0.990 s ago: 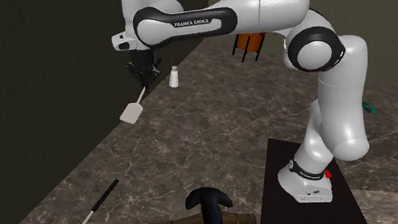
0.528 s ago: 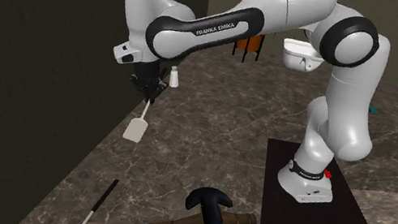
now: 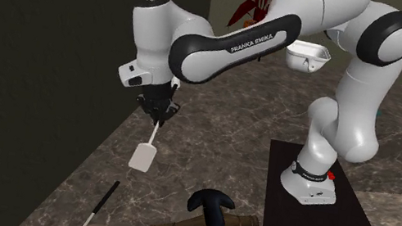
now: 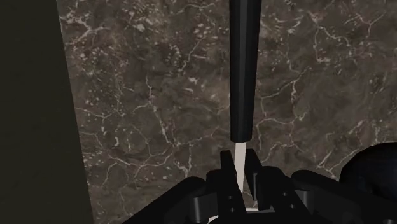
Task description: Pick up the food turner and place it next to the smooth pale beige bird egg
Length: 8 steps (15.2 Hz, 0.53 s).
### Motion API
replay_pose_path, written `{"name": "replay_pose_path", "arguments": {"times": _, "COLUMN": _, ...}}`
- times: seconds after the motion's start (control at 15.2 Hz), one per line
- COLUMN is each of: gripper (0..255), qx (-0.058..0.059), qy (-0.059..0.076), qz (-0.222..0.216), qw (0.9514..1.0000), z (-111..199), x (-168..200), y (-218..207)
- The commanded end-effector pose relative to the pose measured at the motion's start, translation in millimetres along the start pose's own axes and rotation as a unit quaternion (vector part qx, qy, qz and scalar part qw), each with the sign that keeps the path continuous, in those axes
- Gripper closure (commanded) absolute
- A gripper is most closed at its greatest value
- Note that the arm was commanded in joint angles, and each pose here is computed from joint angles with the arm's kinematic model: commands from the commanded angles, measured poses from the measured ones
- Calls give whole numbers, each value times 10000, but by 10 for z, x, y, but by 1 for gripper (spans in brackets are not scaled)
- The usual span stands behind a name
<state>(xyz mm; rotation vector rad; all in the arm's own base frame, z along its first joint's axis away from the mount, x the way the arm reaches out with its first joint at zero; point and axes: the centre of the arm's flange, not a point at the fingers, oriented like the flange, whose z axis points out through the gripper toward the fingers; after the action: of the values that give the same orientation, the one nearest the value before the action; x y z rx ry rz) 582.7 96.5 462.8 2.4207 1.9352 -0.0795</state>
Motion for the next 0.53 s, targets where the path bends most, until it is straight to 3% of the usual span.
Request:
{"name": "replay_pose_path", "arguments": {"times": 0.0, "gripper": 255, "qx": 0, "qy": -2, "qz": 9, "qw": 10000, "z": -14, "x": 178, "y": -168}}
{"name": "replay_pose_path", "arguments": {"times": 0.46, "gripper": 255, "qx": 0, "qy": -2, "qz": 9, "qw": 10000, "z": -61, "x": 876, "y": -772}}
